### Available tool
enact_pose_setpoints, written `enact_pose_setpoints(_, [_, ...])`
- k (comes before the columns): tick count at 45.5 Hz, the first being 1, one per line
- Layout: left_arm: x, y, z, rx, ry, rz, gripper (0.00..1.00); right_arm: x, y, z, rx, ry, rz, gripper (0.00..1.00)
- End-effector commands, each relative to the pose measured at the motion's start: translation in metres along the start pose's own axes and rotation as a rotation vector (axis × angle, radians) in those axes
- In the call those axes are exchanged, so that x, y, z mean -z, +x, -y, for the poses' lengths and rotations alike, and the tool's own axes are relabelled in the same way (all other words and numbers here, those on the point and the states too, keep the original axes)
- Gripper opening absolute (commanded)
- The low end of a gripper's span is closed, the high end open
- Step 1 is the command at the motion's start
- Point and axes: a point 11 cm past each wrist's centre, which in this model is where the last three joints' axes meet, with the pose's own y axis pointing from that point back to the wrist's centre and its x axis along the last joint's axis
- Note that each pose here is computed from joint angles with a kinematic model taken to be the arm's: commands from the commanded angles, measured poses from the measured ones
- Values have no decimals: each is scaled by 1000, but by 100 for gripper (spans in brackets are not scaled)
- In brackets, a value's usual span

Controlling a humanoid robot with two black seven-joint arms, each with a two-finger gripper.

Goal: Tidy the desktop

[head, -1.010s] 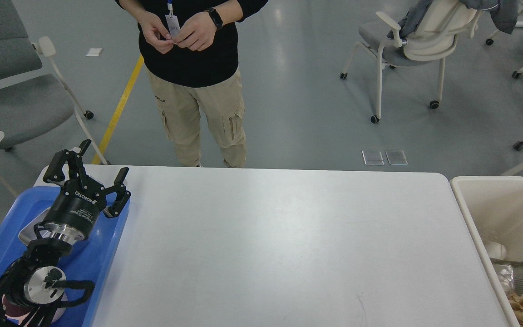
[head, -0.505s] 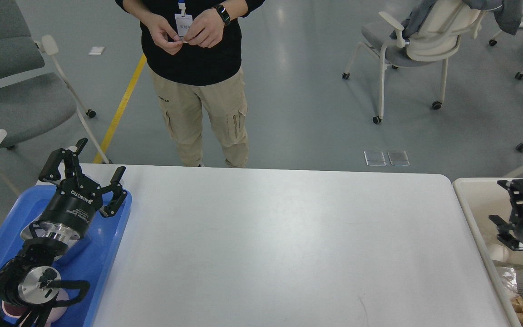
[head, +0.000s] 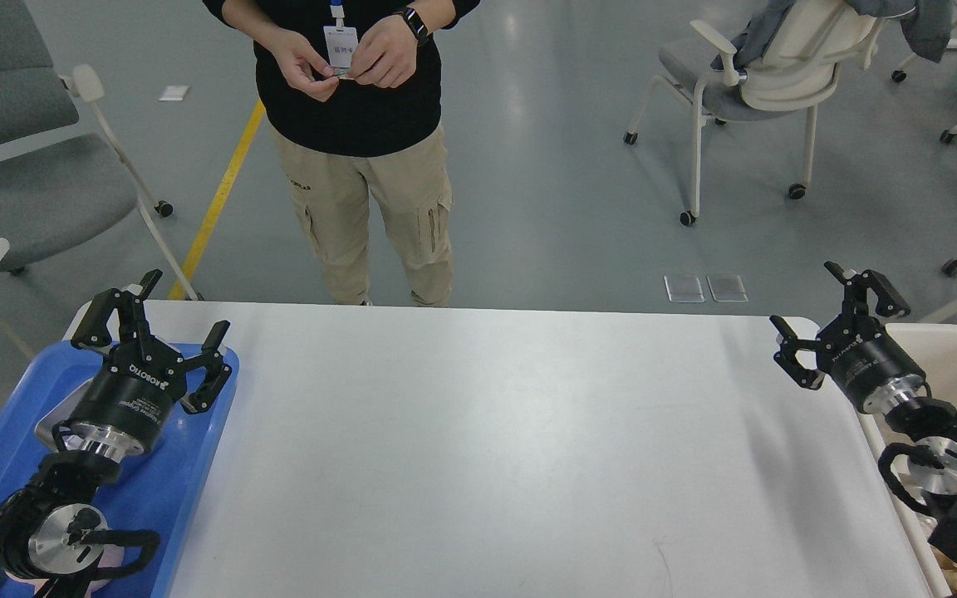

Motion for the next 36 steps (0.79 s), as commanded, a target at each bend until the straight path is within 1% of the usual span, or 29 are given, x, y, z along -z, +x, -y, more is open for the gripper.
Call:
enact_pose_setpoints(1, [3, 2, -3, -8, 5, -3, 97, -7, -41, -1, 104, 13, 98, 100])
enact_pose_setpoints(9, [6, 6, -8, -22, 16, -5, 97, -23, -78, 0, 120, 11, 163, 100])
enact_pose_setpoints(12, [7, 7, -9, -31, 18, -4, 97, -28, -80, -3, 106, 12, 179, 100])
enact_pose_setpoints(19, [8, 9, -10, -43, 22, -5, 97, -59, -89, -8, 99, 3, 259, 100])
enact_pose_setpoints(24, [10, 10, -10, -60, 31, -9, 97, -70, -88, -15, 80, 14, 305, 100])
enact_pose_setpoints(27, [11, 11, -10, -73, 30, -22, 97, -78, -94, -19, 88, 12, 337, 100])
enact_pose_setpoints(36, [11, 14, -11, -109, 4, -88, 97, -95, -96, -30, 71, -3, 381, 100])
